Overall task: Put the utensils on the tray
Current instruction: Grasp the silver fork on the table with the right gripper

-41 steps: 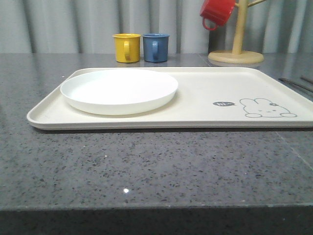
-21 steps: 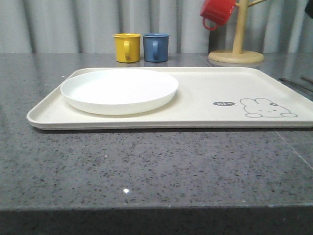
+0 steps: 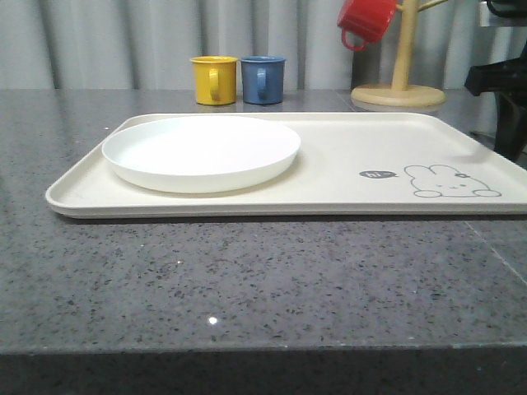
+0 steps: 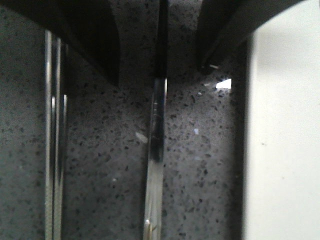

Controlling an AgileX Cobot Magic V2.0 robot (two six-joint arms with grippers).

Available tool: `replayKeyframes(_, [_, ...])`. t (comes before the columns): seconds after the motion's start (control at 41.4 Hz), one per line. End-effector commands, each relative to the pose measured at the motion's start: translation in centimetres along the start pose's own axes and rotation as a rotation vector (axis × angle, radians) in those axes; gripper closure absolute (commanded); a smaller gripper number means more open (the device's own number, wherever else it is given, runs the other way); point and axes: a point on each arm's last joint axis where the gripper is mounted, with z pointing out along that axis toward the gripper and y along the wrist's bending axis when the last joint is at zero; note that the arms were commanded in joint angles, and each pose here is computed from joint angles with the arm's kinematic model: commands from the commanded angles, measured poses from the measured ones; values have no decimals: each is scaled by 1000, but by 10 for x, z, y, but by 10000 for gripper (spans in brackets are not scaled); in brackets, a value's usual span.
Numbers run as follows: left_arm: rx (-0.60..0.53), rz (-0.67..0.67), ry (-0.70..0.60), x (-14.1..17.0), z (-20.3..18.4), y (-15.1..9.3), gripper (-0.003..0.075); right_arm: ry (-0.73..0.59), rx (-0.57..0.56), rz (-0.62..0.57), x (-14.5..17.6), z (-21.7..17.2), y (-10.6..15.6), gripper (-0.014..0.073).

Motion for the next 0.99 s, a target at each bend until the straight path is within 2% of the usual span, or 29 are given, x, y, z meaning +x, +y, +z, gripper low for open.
replayKeyframes(0.0, [-13, -15, -101, -16, -2, 2, 739, -104, -6, -7, -11, -22, 1, 219])
replayKeyframes(0.072, [-13, -15, -101, -16, -2, 2, 739, -104, -6, -7, -11, -22, 1, 253])
replayKeyframes(0.362, [-13, -15, -101, -16, -2, 2, 739, -80, -5, -7, -8, -23, 1, 526])
replayKeyframes(0.459, [-13, -15, -101, -16, -2, 2, 739, -77, -5, -7, -8, -24, 1, 592])
replayKeyframes(0.7, [-13, -15, -101, -16, -2, 2, 739, -107, -6, -6, -5, -43, 2, 613])
replayKeyframes(0.797, [-13, -15, -101, -16, -2, 2, 739, -152, -14, 45, -4, -63, 3, 615])
replayKeyframes(0.966, [-13, -15, -101, -16, -2, 2, 739, -163, -25, 57, -3, -87, 20, 615])
